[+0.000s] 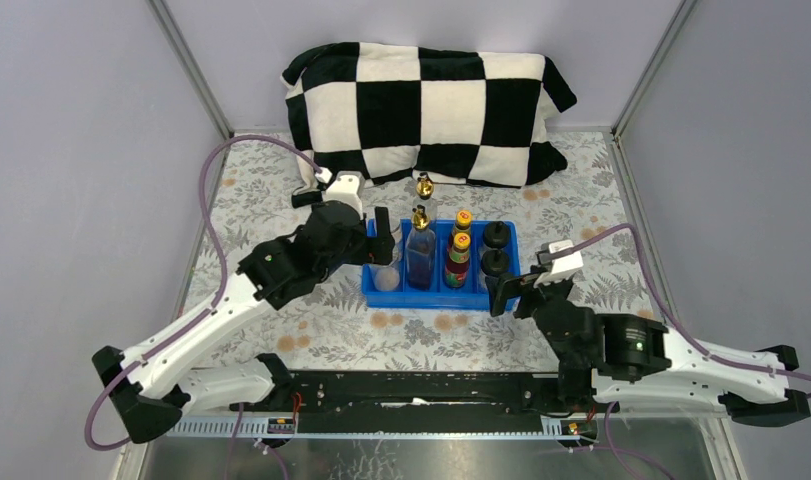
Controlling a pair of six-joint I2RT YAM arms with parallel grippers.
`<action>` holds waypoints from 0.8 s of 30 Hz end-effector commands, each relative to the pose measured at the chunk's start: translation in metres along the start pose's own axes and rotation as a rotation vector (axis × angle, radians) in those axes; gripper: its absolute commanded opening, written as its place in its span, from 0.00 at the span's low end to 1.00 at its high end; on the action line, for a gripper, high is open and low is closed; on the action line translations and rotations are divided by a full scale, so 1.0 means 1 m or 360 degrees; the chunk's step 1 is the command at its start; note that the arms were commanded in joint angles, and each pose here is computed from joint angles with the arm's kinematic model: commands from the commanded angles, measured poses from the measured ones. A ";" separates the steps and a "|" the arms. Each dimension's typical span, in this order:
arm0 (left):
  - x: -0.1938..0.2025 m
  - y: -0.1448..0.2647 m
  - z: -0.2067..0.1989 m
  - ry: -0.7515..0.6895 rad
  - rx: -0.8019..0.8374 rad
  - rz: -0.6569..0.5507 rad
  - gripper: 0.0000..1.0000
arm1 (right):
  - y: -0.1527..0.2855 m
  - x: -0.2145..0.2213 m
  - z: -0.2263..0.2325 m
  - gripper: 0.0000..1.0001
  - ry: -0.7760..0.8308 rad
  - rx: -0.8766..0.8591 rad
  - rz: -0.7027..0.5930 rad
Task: Organize the condiment bottles
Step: Reset both arms
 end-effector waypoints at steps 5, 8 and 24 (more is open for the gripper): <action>-0.007 0.031 0.008 -0.0019 0.0098 -0.0126 0.99 | 0.008 -0.024 0.006 1.00 0.0188 -0.0069 0.0083; -0.004 0.036 0.010 -0.0013 0.0126 -0.0145 0.99 | 0.001 -0.026 0.007 1.00 0.0217 -0.0069 0.0137; 0.007 0.048 0.024 -0.0022 0.0110 -0.0204 0.99 | -0.074 -0.021 -0.022 1.00 -0.0169 -0.0126 0.0494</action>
Point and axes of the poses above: each gripper's point midway between its finger pads, its own y axis back along the fingers, its own z axis along the line the jaws close on, x = y × z, the point moved 6 cm from there along y, back along the fingers, and after that the axes turned 7 degrees about -y, right-handed, at the moved point
